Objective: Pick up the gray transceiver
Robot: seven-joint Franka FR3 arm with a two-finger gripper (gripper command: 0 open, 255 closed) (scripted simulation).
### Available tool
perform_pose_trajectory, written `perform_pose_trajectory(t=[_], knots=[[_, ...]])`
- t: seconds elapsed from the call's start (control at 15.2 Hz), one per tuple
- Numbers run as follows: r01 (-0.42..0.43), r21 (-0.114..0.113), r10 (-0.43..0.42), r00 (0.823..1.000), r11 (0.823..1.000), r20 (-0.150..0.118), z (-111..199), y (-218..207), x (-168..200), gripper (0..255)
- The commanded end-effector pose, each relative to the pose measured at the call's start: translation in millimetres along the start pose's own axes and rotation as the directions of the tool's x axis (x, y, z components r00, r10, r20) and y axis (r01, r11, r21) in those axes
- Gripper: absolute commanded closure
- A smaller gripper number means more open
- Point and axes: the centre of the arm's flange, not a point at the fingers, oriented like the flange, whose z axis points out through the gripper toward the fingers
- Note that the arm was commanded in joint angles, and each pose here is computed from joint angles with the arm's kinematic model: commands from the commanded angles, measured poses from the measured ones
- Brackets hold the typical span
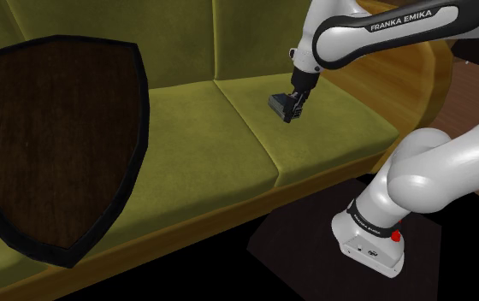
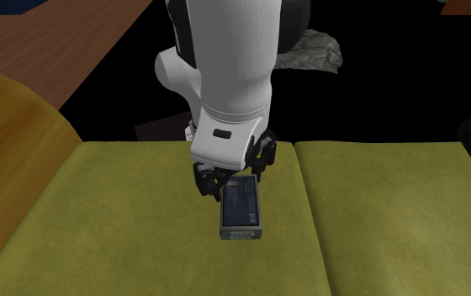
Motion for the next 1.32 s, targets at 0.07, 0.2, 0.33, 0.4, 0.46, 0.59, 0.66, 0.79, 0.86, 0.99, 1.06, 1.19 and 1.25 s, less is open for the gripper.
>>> perform_pose_trajectory(t=[0.07,0.2,0.33,0.4,0.46,0.59,0.66,0.79,0.86,0.99,1.06,1.19,1.25], knots=[[0.0,0.0,0.0,1.0,1.0,0.002,1,0,0,255],[0.0,0.0,0.0,1.0,1.0,0.002,-4,1,-1,255],[0.0,0.0,0.0,1.0,1.0,0.002,-15,1,-1,255],[0.0,0.0,0.0,1.0,1.0,0.002,-20,1,-1,255],[0.0,0.0,0.0,1.0,1.0,0.002,-25,1,-1,255],[0.0,0.0,0.0,1.0,1.0,0.002,-36,1,-1,255],[0.0,0.0,0.0,1.0,1.0,0.002,-41,0,-1,255],[0.0,0.0,0.0,1.0,1.0,0.002,-52,0,-1,255],[0.0,0.0,0.0,1.0,1.0,0.002,-57,0,-1,255],[0.0,0.0,0.0,1.0,1.0,0.002,-68,0,-1,255],[0.0,0.0,0.0,1.0,1.0,0.002,-73,0,-1,255],[0.0,0.0,0.0,1.0,1.0,0.002,-79,0,-1,255],[0.0,0.0,0.0,1.0,1.0,0.002,-79,0,-1,255]])
